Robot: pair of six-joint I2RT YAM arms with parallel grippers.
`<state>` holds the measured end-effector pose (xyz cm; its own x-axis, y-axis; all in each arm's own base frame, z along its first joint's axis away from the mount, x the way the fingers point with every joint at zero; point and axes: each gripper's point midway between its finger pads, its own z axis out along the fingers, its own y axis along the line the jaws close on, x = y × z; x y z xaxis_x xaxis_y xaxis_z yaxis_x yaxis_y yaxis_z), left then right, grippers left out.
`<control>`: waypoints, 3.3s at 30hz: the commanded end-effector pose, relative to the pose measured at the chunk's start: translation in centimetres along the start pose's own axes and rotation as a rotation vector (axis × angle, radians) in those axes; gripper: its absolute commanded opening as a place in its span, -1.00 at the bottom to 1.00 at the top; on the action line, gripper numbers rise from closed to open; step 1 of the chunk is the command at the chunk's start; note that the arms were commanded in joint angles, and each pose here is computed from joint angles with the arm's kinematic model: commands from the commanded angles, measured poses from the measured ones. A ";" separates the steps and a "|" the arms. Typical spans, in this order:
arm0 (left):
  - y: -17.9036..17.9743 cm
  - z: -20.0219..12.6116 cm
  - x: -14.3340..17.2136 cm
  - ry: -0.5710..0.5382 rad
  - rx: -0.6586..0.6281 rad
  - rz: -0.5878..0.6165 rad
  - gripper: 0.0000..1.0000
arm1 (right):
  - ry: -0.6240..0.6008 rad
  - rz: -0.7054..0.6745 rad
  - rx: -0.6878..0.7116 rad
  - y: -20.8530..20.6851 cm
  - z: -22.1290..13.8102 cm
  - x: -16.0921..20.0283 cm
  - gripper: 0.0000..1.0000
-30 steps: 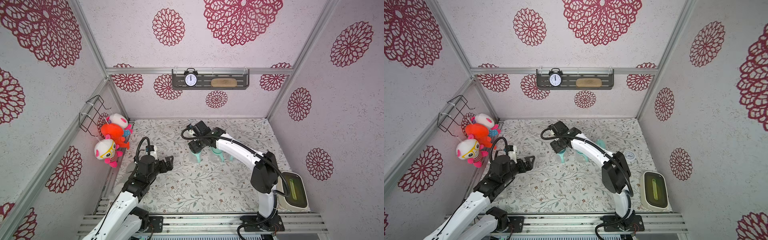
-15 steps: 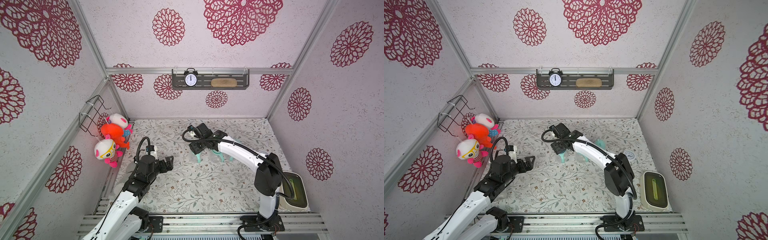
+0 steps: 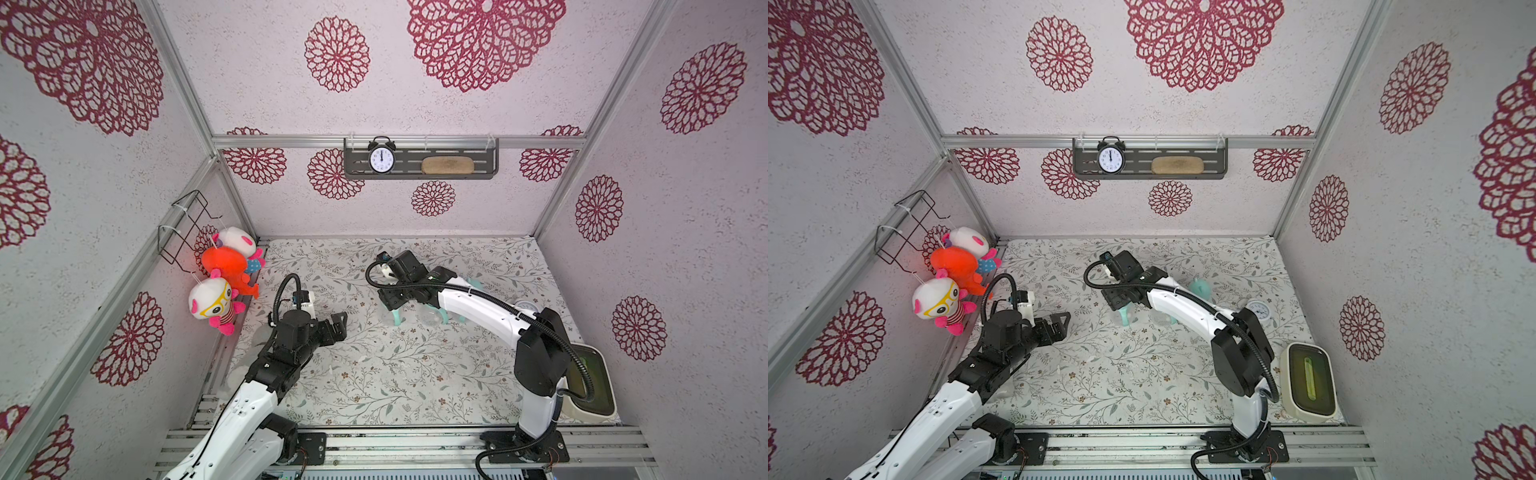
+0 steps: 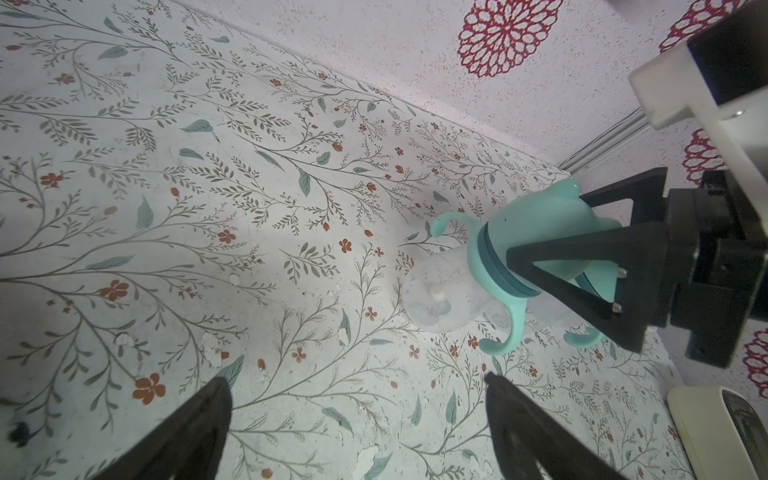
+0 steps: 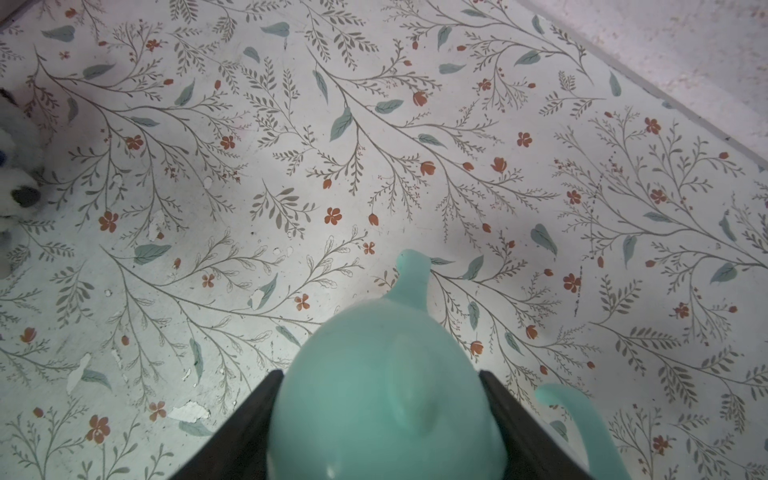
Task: Assemble the baby bottles
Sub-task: Close the lid on the baby bottle.
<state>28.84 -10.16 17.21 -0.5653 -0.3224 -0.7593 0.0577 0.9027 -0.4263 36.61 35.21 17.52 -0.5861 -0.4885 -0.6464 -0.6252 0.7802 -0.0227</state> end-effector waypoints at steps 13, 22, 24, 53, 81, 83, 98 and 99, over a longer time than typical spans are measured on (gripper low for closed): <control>0.0 -0.2 -1.0 -0.038 0.001 -0.001 0.95 | -0.009 0.029 0.017 0.2 -0.8 1.9 0.43; 0.0 -0.3 -1.0 -0.039 0.000 0.002 0.95 | 0.020 0.032 0.006 0.6 0.5 3.2 0.46; 0.0 -0.3 -1.0 -0.042 0.000 0.003 0.95 | 0.040 0.031 0.009 0.6 0.8 3.5 0.46; -0.1 -0.5 -1.4 -0.051 0.000 0.011 0.95 | 0.382 -0.057 0.038 0.0 2.2 6.1 0.44; -0.1 -0.9 -1.4 -0.054 -0.002 0.015 0.95 | 0.261 0.024 0.110 -1.9 1.1 3.1 0.47; 0.0 -0.9 -1.3 -0.055 -0.004 0.016 0.95 | 0.235 0.031 0.112 -2.1 0.7 2.6 0.48; -0.1 -0.9 -1.4 -0.053 0.000 0.011 0.95 | 0.140 0.032 0.092 -1.9 -0.8 -0.6 0.52; -0.1 -0.9 -1.4 -0.054 0.000 0.011 0.95 | 0.134 0.031 0.086 -1.8 -0.9 -0.8 0.54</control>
<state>28.68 -9.97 18.03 -0.5414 -0.3168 -0.7788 0.0718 0.9055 -0.4182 37.31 34.39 16.42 -0.6837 -0.5254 -0.5065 -0.5742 0.8157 -0.0710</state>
